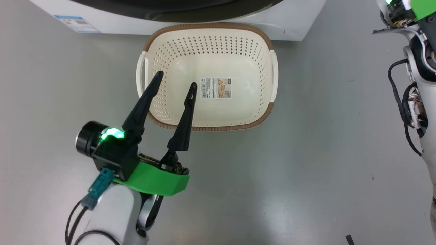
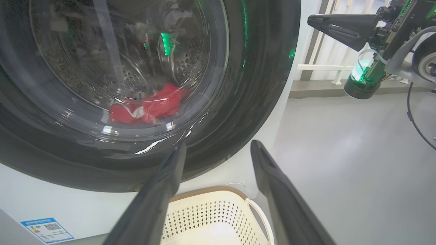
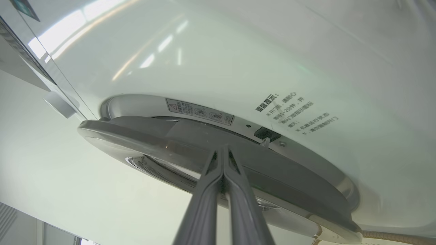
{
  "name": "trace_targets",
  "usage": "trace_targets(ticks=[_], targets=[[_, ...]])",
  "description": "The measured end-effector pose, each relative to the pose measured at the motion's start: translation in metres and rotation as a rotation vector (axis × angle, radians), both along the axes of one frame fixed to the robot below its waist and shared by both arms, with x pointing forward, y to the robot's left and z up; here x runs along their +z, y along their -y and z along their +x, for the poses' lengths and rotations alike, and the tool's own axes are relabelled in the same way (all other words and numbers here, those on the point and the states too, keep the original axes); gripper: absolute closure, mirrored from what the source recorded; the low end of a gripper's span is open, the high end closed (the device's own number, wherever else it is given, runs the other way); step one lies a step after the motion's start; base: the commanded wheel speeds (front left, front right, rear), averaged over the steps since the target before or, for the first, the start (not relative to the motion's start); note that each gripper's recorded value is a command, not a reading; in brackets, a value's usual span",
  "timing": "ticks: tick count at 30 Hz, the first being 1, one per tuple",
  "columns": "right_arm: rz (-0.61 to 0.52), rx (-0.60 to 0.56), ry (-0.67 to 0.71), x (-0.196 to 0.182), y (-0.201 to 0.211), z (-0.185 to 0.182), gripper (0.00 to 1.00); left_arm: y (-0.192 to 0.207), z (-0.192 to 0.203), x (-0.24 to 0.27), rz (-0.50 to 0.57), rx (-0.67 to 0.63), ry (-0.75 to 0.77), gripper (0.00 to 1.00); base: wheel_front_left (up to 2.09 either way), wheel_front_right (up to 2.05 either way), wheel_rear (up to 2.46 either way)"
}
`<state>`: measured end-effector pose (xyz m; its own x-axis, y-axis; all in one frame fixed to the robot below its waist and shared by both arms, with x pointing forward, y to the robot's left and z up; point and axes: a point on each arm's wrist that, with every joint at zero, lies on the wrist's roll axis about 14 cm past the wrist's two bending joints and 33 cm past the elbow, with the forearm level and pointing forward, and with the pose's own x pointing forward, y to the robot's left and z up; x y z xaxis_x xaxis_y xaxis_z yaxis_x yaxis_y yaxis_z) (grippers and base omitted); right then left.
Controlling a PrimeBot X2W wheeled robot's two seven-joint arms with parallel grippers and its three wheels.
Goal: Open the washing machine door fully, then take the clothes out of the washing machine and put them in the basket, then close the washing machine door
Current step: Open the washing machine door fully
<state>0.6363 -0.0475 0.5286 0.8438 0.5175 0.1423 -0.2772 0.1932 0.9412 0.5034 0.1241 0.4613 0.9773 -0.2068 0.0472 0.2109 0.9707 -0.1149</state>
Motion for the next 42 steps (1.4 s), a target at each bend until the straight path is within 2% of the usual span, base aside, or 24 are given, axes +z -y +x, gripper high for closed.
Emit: trace_targets(ticks=[11, 22, 36, 42], targets=[[0.095, 0.067, -0.039, -0.003, -0.011, 0.018, 1.00, -0.003, 0.002, -0.014, 0.015, 0.002, -0.028, 0.00, 0.00, 0.00, 0.00], [0.101, 0.163, -0.093, -0.020, -0.030, 0.028, 1.00, -0.006, 0.003, -0.029, 0.022, 0.007, -0.058, 0.00, 0.00, 0.00, 0.00], [0.063, 0.283, -0.111, -0.019, -0.046, 0.031, 1.00, -0.011, 0.002, -0.036, 0.019, 0.023, -0.081, 0.00, 0.00, 0.00, 0.00], [0.049, 0.295, -0.115, -0.017, -0.048, 0.028, 1.00, -0.013, 0.003, -0.036, 0.019, 0.030, -0.082, 0.00, 0.00, 0.00, 0.00]])
